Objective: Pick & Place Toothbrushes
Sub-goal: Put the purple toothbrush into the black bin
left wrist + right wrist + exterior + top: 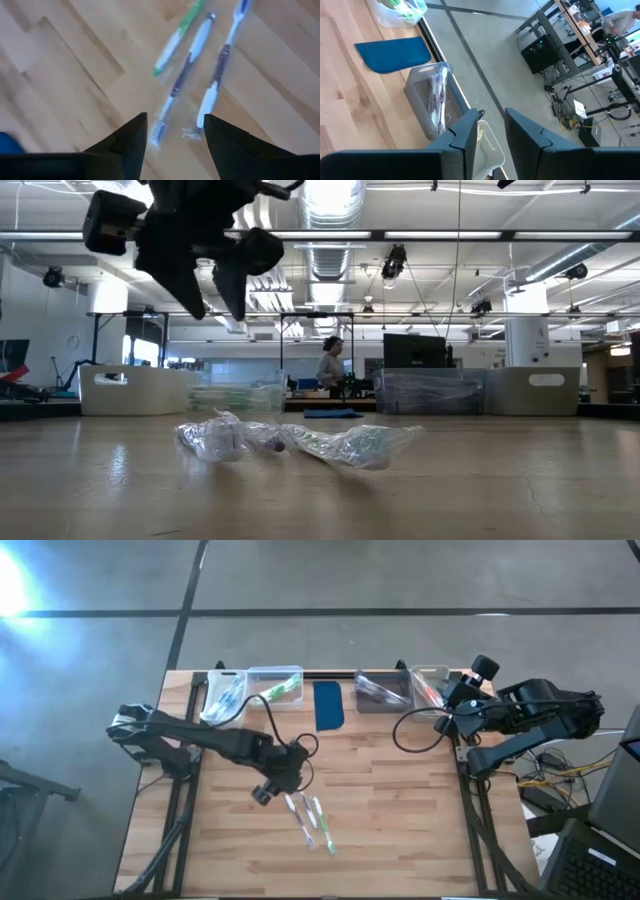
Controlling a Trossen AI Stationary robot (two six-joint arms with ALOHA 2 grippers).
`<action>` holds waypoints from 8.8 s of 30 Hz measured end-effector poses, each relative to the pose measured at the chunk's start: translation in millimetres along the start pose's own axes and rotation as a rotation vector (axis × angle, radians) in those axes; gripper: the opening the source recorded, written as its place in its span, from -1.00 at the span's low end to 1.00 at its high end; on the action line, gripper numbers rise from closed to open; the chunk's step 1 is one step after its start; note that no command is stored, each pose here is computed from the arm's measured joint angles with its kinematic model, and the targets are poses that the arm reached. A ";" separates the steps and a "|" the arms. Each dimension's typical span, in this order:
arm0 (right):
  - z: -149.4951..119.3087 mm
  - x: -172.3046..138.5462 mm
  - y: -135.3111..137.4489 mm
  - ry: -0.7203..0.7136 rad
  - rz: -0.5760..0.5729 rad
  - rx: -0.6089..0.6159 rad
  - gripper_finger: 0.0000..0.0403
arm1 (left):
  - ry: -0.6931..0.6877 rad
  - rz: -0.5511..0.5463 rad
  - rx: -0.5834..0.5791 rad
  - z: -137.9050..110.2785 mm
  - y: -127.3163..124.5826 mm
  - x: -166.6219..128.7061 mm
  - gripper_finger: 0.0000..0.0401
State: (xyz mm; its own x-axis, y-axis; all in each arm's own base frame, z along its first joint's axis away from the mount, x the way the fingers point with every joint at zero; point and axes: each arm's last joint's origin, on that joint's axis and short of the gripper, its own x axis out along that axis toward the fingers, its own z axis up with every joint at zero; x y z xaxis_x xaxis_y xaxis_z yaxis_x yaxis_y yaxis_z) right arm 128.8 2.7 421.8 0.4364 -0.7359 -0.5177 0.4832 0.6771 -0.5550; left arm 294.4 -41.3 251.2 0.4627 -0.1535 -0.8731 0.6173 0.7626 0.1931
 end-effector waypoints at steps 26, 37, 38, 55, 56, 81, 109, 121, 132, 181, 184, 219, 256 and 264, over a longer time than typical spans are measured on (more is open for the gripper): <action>0.2 0.0 0.1 -0.002 0.000 0.004 -0.51 | -0.067 -0.083 0.102 -19.5 -26.2 59.3 -0.23; 0.1 0.1 0.2 -0.001 0.000 0.003 -0.57 | -0.006 -0.144 0.091 -18.9 -24.4 87.4 -0.22; 0.1 0.1 0.2 -0.001 0.000 0.003 -0.56 | -0.001 -0.148 0.090 -19.6 -24.7 89.2 -0.22; 0.0 0.2 0.3 0.000 0.000 0.002 -0.30 | 0.034 -0.199 0.140 -24.8 -27.0 104.5 -0.43; 0.0 0.2 0.3 0.000 0.000 0.002 -0.29 | 0.034 -0.200 0.150 -24.8 -27.3 104.5 -0.47; -0.3 0.1 0.2 0.001 0.000 -0.003 -0.60 | -0.007 -0.231 0.285 15.1 -24.0 55.4 -0.76; -1.8 -0.3 3.8 0.041 0.135 -0.001 -0.32 | -0.775 0.292 -0.214 41.0 101.6 -26.5 -0.77; 14.0 -1.2 8.7 -0.068 0.208 0.083 -0.23 | -1.099 0.528 -0.350 13.7 158.5 -57.8 -0.76; 61.9 1.3 23.2 -0.339 0.229 0.201 -0.13 | -1.258 0.635 -0.368 -0.4 174.5 -80.8 -0.76; 136.2 71.2 35.5 -0.553 0.114 0.494 -0.31 | -1.318 0.776 -0.338 4.5 183.3 -106.9 -0.76; 136.1 70.8 35.1 -0.554 0.117 0.494 -0.44 | -1.317 0.779 -0.339 3.6 183.9 -107.2 -0.76; 129.1 61.7 14.1 -0.520 0.089 0.428 -0.93 | -1.178 0.754 -0.404 -7.7 188.1 -102.1 -0.07; 12.6 293.6 -19.9 0.656 0.581 0.221 -0.94 | -0.970 1.017 -0.502 -40.5 121.5 -222.5 0.16; 6.7 310.1 -16.5 0.688 0.564 0.202 -0.94 | -0.940 0.966 -0.564 -42.9 121.7 -216.4 0.16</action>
State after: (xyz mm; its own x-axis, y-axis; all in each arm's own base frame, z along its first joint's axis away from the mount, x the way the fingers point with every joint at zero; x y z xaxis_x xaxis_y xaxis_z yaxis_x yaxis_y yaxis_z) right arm 261.2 -236.7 274.8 0.1300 -0.0851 -0.9878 0.4875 0.8730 -0.0110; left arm 242.1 111.7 444.4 0.9166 0.3736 0.1426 -0.3917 0.9106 0.1320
